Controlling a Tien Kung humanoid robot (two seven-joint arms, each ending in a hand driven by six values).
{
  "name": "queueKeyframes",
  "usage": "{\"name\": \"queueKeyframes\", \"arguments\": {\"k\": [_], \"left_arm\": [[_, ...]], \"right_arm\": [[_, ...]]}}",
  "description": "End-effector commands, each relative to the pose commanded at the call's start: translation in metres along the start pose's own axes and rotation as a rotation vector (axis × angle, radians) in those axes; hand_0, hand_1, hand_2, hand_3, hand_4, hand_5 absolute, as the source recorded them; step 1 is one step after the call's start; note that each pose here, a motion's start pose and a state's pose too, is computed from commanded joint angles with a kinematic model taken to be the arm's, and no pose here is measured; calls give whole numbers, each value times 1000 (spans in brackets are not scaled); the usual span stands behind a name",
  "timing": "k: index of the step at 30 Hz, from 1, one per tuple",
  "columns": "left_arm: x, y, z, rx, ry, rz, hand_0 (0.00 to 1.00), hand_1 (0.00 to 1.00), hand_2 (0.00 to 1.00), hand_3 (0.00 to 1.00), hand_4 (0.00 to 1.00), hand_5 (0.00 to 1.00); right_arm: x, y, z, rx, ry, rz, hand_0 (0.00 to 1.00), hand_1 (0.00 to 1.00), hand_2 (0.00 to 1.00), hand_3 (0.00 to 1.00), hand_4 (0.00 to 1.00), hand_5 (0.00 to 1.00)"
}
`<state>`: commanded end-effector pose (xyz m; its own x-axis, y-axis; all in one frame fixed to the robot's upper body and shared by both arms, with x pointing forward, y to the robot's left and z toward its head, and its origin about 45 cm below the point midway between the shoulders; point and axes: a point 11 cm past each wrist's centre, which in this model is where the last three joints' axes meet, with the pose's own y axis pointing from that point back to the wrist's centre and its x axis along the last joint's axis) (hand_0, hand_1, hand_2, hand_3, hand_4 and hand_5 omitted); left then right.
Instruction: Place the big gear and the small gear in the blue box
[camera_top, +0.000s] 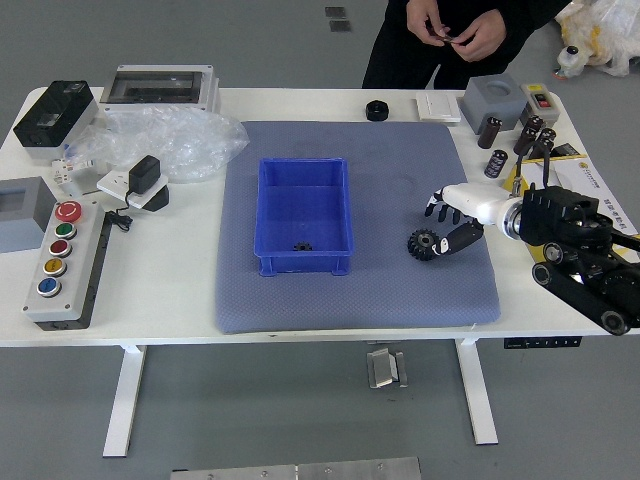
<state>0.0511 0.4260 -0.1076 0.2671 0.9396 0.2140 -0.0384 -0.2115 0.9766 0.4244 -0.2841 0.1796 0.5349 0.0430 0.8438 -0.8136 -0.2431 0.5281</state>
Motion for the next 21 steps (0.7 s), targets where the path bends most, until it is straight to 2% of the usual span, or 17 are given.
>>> {"name": "queueKeyframes", "arguments": {"k": [21], "left_arm": [[0, 0, -1, 3, -2, 0, 858, 827, 811, 832, 699, 303]], "right_arm": [[-7, -5, -13, 13, 8, -7, 606, 561, 686, 726, 906, 407]]}}
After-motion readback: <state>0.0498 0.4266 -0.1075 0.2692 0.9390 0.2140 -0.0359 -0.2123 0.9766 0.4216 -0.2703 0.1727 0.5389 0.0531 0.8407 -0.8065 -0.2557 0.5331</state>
